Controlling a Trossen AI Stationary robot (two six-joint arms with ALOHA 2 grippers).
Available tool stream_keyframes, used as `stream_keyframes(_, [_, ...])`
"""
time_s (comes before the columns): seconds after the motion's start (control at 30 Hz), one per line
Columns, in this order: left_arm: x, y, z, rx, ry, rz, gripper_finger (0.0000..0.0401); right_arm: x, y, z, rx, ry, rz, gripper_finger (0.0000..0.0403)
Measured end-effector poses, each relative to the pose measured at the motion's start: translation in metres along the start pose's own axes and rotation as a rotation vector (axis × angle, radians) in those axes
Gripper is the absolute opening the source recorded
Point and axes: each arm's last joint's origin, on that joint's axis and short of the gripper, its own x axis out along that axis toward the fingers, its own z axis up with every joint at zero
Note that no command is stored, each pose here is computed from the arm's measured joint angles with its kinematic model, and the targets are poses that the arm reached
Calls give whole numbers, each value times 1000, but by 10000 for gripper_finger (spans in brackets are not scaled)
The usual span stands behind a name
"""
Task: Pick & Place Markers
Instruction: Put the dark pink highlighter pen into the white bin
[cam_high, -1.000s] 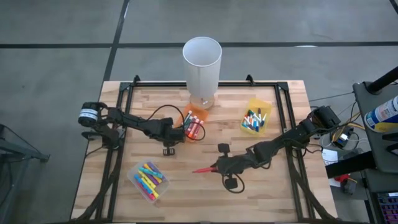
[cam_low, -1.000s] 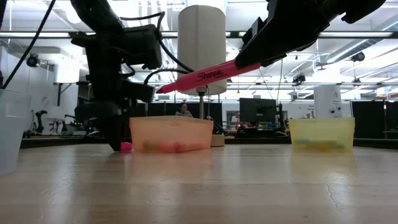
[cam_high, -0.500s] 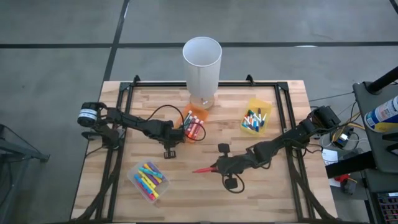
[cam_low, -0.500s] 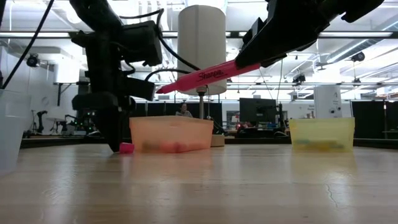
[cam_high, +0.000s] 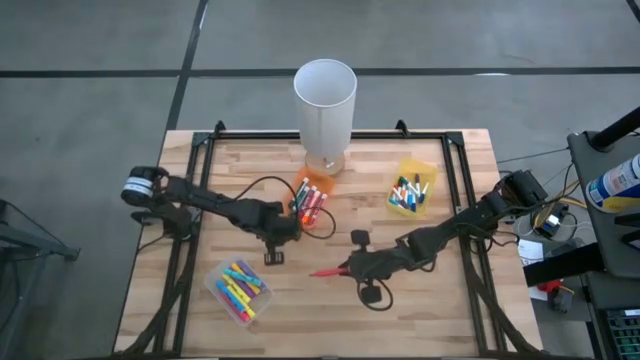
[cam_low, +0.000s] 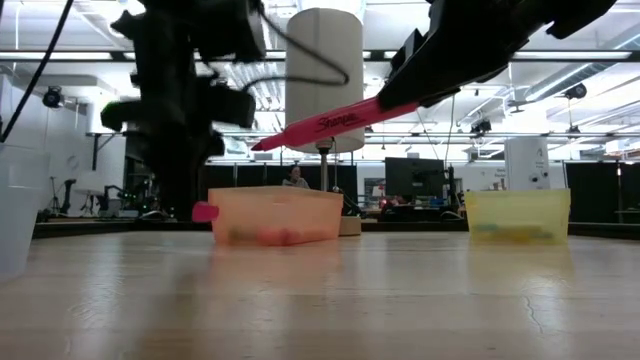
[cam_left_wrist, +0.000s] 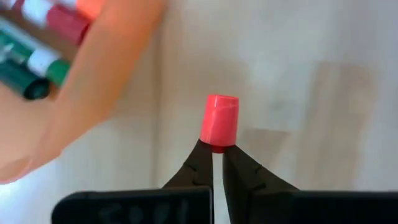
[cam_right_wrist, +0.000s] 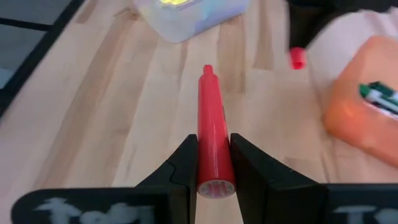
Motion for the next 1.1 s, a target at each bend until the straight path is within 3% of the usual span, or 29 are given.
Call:
stream_keyframes(0.43, [-51, -61, 27, 87, -184, -120, 7, -6, -4, 5, -6, -47, -149, 65])
stream_keyframes(1.1, [-60, -63, 31, 61, -212, -86, 7, -19, -2, 11, 5, -86, -162, 65])
